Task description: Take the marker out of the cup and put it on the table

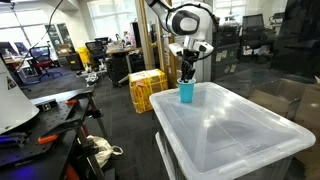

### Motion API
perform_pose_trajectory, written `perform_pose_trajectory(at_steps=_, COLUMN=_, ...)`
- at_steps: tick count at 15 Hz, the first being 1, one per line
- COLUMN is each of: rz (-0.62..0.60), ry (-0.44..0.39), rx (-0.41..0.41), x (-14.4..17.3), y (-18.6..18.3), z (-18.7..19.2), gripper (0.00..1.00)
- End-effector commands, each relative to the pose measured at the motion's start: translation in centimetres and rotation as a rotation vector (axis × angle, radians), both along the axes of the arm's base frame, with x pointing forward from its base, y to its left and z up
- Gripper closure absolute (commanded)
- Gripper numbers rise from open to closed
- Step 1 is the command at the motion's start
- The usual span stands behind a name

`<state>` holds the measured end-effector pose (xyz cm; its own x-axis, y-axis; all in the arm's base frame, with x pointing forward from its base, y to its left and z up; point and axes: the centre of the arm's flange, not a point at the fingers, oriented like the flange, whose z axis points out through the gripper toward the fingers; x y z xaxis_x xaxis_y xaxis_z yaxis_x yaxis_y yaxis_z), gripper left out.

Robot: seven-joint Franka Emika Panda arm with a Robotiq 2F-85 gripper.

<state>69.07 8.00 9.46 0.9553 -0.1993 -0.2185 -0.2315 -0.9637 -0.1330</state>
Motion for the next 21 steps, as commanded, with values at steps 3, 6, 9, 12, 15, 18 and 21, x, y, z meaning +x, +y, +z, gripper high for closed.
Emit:
perform_pose_trajectory(at_steps=3, rz=-0.016, ry=0.043, rx=0.023, x=0.88, y=0.19, z=0.05, gripper=0.45)
perform_pose_trajectory(at_steps=6, rz=-0.014, ry=0.052, rx=0.026, x=0.91, y=0.26, z=-0.12, gripper=0.46)
perform_pose_trajectory(at_steps=9, rz=-0.013, ry=0.061, rx=0.027, x=0.95, y=0.31, z=-0.22, gripper=0.65)
perform_pose_trajectory(at_steps=12, rz=-0.014, ry=0.064, rx=0.027, x=0.99, y=0.31, z=-0.26, gripper=0.81)
perform_pose_trajectory(at_steps=15, rz=-0.015, ry=0.065, rx=0.027, x=1.08, y=0.31, z=-0.28, gripper=0.84)
perform_pose_trajectory(at_steps=18, rz=-0.014, ry=0.063, rx=0.028, x=1.14, y=0.34, z=-0.18, gripper=0.87)
perform_pose_trajectory(at_steps=21, rz=-0.014, ry=0.054, rx=0.025, x=0.88, y=0.41, z=0.33, gripper=0.92)
